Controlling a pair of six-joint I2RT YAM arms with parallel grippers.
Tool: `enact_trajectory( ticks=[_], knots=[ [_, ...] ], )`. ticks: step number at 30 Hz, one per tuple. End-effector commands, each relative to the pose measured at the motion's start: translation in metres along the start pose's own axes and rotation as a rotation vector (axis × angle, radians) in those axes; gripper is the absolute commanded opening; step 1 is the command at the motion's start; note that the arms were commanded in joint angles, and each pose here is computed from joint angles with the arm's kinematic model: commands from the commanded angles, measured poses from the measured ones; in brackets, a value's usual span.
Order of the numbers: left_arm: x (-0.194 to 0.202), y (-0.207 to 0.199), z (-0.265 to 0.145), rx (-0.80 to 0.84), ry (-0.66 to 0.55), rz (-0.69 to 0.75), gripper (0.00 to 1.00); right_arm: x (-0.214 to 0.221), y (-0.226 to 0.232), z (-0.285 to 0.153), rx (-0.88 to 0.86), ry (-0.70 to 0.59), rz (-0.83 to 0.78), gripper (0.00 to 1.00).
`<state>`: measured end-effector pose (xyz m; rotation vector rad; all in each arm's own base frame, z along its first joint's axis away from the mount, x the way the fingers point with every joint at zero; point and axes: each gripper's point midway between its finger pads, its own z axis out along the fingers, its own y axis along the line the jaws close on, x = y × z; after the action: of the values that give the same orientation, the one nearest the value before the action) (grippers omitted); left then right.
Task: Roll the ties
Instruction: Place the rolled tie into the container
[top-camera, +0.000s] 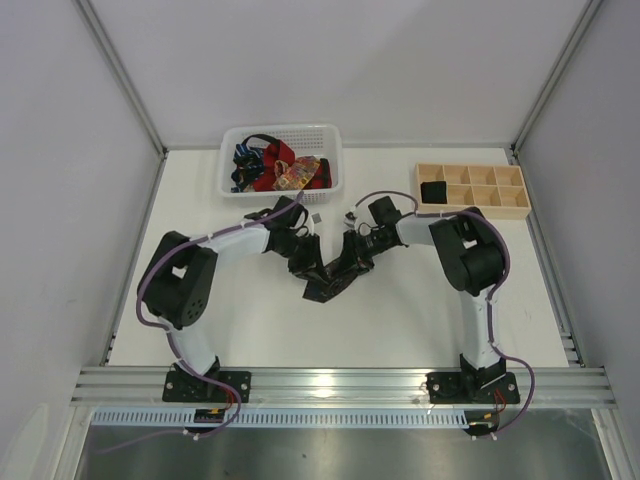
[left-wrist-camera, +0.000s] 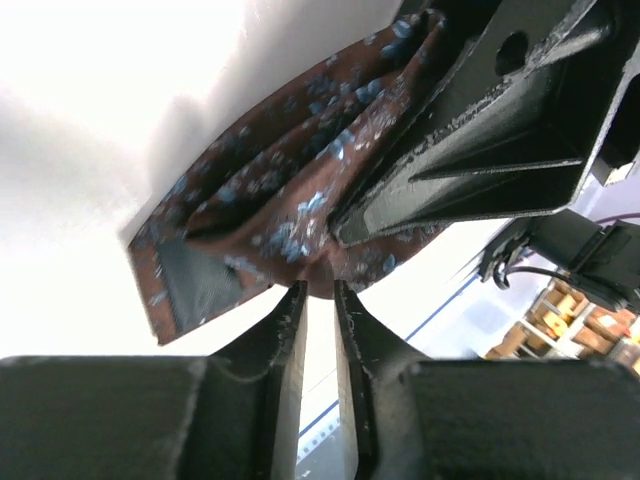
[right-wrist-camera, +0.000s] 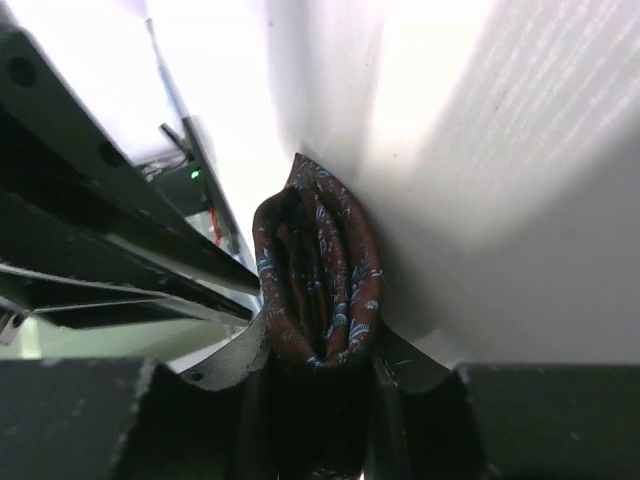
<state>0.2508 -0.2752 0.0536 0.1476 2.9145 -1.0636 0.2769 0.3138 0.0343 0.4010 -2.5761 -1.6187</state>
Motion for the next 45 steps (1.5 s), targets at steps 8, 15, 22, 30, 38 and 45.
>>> enact_trajectory(
  ticks=[8, 15, 22, 30, 38, 45],
  knots=[
    [-0.003, -0.023, -0.053, 0.02, -0.149, 0.155, 0.25, -0.048, -0.001, -0.113, 0.643, -0.257, -0.035, 0.0],
    [0.02, -0.031, -0.057, 0.121, -0.153, 0.168, 0.26, -0.069, 0.009, -0.214, 0.911, -0.388, -0.035, 0.0],
    [0.042, -0.028, -0.058, 0.171, -0.13, 0.185, 0.27, -0.102, 0.018, -0.334, 1.051, -0.619, 0.03, 0.0],
    [0.039, -0.025, -0.053, 0.157, -0.109, 0.189, 0.26, -0.134, -0.002, -0.406, 0.86, -0.919, 0.318, 0.0],
    [0.019, -0.022, -0.045, 0.105, -0.105, 0.166, 0.25, -0.185, -0.03, -0.422, 0.653, -1.108, 0.502, 0.0],
    [0.01, -0.018, -0.045, 0.102, -0.101, 0.15, 0.25, -0.212, -0.029, -0.452, 0.576, -1.25, 0.538, 0.0]
  ],
)
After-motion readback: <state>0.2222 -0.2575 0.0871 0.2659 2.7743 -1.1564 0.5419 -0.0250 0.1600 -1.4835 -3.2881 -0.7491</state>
